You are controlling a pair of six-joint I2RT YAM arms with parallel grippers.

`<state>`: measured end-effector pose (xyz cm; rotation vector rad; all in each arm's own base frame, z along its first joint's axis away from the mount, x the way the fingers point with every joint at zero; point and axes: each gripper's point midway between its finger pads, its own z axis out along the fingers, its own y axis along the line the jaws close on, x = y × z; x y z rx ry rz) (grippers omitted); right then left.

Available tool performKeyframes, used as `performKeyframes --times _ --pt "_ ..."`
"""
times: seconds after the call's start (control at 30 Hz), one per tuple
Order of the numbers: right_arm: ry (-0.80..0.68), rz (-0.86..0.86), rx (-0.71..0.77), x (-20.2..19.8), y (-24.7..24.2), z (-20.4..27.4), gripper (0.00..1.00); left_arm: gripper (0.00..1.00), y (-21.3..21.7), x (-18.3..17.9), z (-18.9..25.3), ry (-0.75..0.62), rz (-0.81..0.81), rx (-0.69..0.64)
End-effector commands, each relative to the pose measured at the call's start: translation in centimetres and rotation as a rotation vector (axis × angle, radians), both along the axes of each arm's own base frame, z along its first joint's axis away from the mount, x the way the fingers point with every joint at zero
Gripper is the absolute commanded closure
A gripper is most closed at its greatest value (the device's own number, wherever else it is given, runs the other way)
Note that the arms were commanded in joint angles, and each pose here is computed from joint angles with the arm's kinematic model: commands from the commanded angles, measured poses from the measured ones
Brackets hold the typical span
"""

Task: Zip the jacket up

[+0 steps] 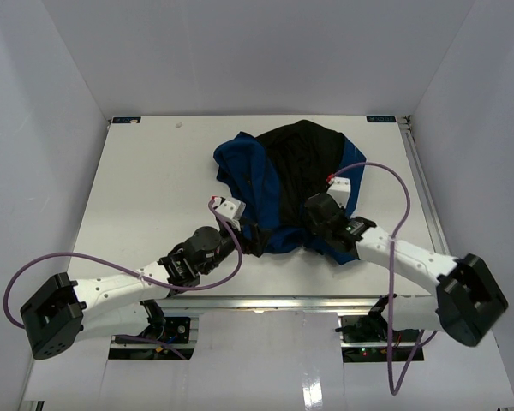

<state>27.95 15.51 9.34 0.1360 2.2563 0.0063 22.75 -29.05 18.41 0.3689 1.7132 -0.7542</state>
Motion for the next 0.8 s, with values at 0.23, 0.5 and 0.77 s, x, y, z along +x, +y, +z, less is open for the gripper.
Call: performKeyframes --times 0.23,0.5,0.77 --pt "-0.388 0.519 0.275 -3.2 4.7 7.4 0.92 0.07 -5.3 -2.5 3.0 0.101 -0.332 -0.092" --pt "-0.530 0.651 0.397 -6.7 4.8 9.6 0.92 0.08 -7.8 -2.9 0.8 0.165 -0.464 -0.045" --pt "-0.437 0.384 0.375 -4.9 1.7 7.8 0.70 0.12 -7.2 -0.7 0.7 0.160 -0.350 -0.023"
